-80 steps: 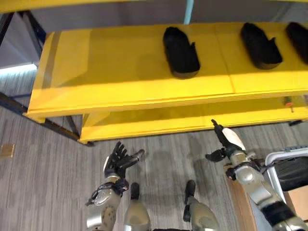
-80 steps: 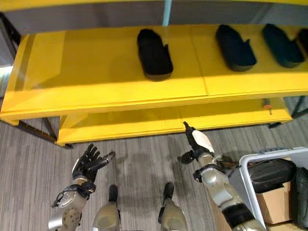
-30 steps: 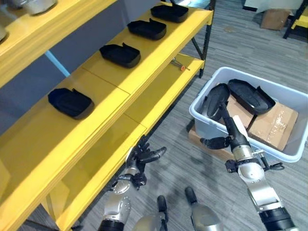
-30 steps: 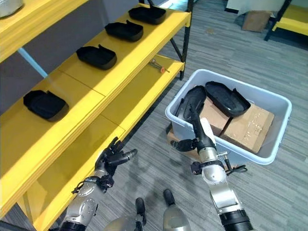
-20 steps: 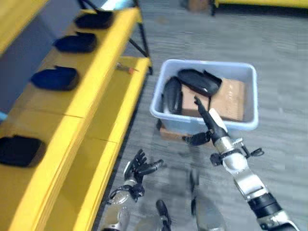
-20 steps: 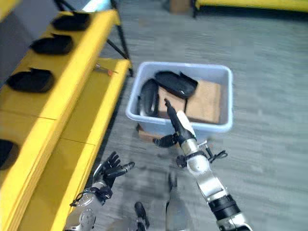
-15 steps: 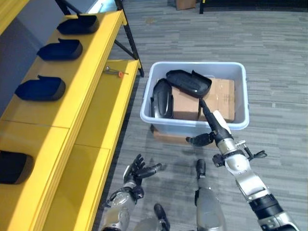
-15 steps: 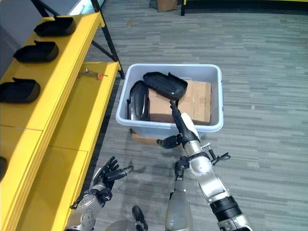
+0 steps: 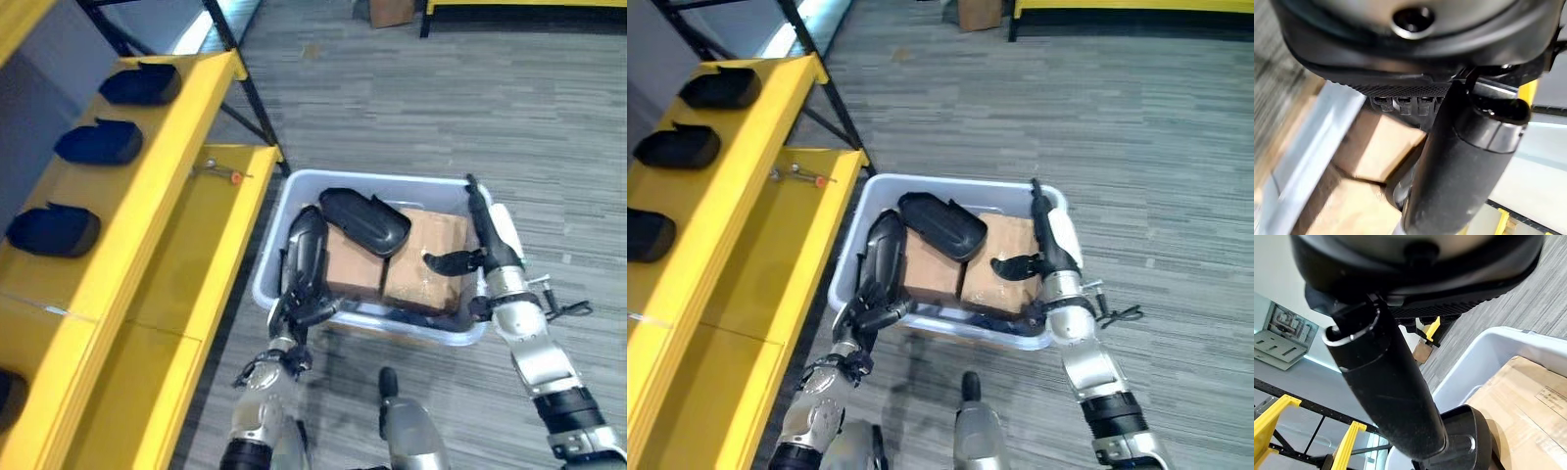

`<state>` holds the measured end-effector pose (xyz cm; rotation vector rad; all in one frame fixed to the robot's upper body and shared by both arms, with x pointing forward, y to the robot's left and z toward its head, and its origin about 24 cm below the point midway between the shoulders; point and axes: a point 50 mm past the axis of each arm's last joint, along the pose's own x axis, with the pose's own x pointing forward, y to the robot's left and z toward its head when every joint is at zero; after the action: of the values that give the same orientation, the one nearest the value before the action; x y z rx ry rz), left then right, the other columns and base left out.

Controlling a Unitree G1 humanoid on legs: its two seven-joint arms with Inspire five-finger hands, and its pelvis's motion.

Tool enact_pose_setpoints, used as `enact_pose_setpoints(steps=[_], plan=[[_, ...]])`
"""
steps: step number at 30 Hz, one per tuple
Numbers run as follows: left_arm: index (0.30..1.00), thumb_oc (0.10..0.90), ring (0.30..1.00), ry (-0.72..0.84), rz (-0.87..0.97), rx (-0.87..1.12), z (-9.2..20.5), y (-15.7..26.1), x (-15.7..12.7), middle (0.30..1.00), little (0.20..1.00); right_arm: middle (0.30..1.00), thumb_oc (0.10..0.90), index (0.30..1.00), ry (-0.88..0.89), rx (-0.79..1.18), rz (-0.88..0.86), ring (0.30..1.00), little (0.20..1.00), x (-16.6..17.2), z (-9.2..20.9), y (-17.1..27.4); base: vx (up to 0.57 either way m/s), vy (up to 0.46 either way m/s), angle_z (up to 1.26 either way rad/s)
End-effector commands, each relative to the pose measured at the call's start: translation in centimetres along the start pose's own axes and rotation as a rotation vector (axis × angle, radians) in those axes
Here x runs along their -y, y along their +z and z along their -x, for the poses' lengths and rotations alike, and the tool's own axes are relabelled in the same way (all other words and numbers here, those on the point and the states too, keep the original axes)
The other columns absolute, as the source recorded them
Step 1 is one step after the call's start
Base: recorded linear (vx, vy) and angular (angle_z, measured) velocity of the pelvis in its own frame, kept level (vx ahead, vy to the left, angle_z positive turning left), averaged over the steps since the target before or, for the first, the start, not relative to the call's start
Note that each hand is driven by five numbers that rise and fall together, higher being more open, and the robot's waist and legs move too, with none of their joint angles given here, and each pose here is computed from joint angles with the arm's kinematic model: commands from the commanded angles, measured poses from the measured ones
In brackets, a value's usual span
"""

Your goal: Move parts from the plastic box to the shelf.

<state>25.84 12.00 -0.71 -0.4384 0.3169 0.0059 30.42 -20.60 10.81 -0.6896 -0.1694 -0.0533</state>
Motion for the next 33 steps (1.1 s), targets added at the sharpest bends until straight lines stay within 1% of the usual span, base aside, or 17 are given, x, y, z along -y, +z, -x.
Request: enact_pose_setpoints(steps=[1, 3, 6, 10, 12, 13, 19, 21, 22, 23, 25, 28, 29, 30, 31, 32, 33], plan=[[1.000, 0.900, 1.000, -0.018, -0.030, 0.189, 0.4, 3.8, 0.0, 1.000, 1.000, 1.000, 0.900, 1.000, -0.115, 0.198, 0.010, 1.000, 1.000, 2.5, -0.8, 3.4, 0.21, 0.064, 0.01], [1.000, 0.900, 1.000, 0.023, -0.035, 0.202, 0.6, 4.1, -1.0, 1.000, 1.000, 1.000, 0.900, 1.000, -0.103, 0.174, 0.017, 1.000, 1.000, 2.4, -0.6, 2.8, 0.17, 0.083, 0.02], [1.000, 0.900, 1.000, 0.062, -0.026, 0.214, 0.7, 4.3, -1.8, 1.000, 1.000, 1.000, 0.900, 1.000, -0.097, 0.184, 0.014, 1.000, 1.000, 2.3, -0.6, 3.0, 0.12, 0.202, -0.56], [1.000, 0.900, 1.000, 0.058, -0.024, 0.202, 1.1, 3.9, -1.9, 1.000, 1.000, 1.000, 0.900, 1.000, -0.099, 0.176, 0.017, 1.000, 1.000, 2.5, -0.3, 2.7, 0.11, 0.204, -0.49], [1.000, 0.900, 1.000, 0.060, -0.044, 0.209, 1.4, 4.1, -2.3, 1.000, 1.000, 1.000, 0.900, 1.000, -0.094, 0.168, 0.012, 1.000, 1.000, 2.4, -0.2, 2.5, 0.04, 0.270, -0.31], [1.000, 0.900, 1.000, 0.059, -0.085, 0.213, 1.8, 4.3, -2.8, 1.000, 1.000, 1.000, 0.900, 1.000, -0.092, 0.150, -0.002, 1.000, 1.000, 2.3, 0.2, 2.0, 0.02, 0.229, -0.28], [1.000, 0.900, 1.000, 0.072, -0.112, 0.233, 1.8, 5.0, -3.3, 1.000, 1.000, 1.000, 0.900, 1.000, -0.092, 0.130, 0.009, 1.000, 1.000, 2.2, 0.3, 1.6, 0.02, 0.165, -0.19], [1.000, 0.900, 1.000, 0.078, -0.118, 0.235, 1.8, 5.0, -3.5, 1.000, 1.000, 1.000, 0.900, 1.000, -0.094, 0.135, 0.039, 1.000, 1.000, 2.4, 0.1, 1.7, 0.01, 0.052, -0.09], [1.000, 0.900, 1.000, 0.079, -0.122, 0.238, 1.8, 5.1, -3.5, 1.000, 1.000, 1.000, 0.900, 1.000, -0.097, 0.157, 0.083, 1.000, 1.000, 2.8, -0.2, 2.1, -0.01, 0.010, -0.10], [1.000, 0.900, 1.000, 0.077, -0.127, 0.255, 1.7, 5.6, -3.4, 1.000, 1.000, 1.000, 0.900, 1.000, -0.104, 0.193, 0.166, 1.000, 1.000, 3.6, -0.8, 2.7, -0.02, 0.005, -0.14], [1.000, 0.900, 1.000, 0.065, -0.133, 0.270, 1.5, 6.1, -3.0, 1.000, 1.000, 1.000, 0.900, 1.000, -0.094, 0.224, 0.230, 1.000, 1.000, 4.0, -1.7, 3.5, -0.02, -0.023, -0.07], [1.000, 0.900, 1.000, 0.049, -0.133, 0.289, 1.2, 6.6, -2.4, 1.000, 1.000, 1.000, 0.900, 1.000, -0.095, 0.249, 0.274, 1.000, 1.000, 4.3, -3.0, 4.5, -0.02, -0.027, -0.02], [1.000, 0.900, 1.000, 0.049, -0.133, 0.289, 1.2, 6.6, -2.4, 1.000, 1.000, 1.000, 0.900, 1.000, -0.095, 0.249, 0.274, 1.000, 1.000, 4.3, -3.0, 4.5, -0.01, -0.050, 0.02], [1.000, 0.900, 1.000, 0.039, -0.137, 0.292, 1.2, 6.7, -2.0, 1.000, 1.000, 1.000, 0.900, 1.000, -0.093, 0.269, 0.346, 1.000, 1.000, 4.8, -3.9, 5.2, -0.01, -0.055, 0.03], [1.000, 0.900, 1.000, 0.040, -0.135, 0.296, 1.2, 6.8, -2.0, 1.000, 1.000, 1.000, 0.900, 1.000, -0.093, 0.275, 0.378, 1.000, 1.000, 5.0, -4.3, 5.5, -0.01, -0.098, 0.09], [1.000, 0.900, 1.000, 0.030, -0.131, 0.298, 1.3, 6.7, -1.7, 1.000, 1.000, 1.000, 0.900, 1.000, -0.102, 0.306, 0.458, 1.000, 1.000, 5.9, -5.3, 6.6, -0.01, -0.064, 0.08], [1.000, 0.900, 1.000, 0.030, -0.130, 0.299, 1.3, 6.7, -1.7, 1.000, 1.000, 1.000, 0.900, 1.000, -0.102, 0.308, 0.459, 1.000, 1.000, 5.9, -5.4, 6.7, -0.01, -0.058, 0.08]])
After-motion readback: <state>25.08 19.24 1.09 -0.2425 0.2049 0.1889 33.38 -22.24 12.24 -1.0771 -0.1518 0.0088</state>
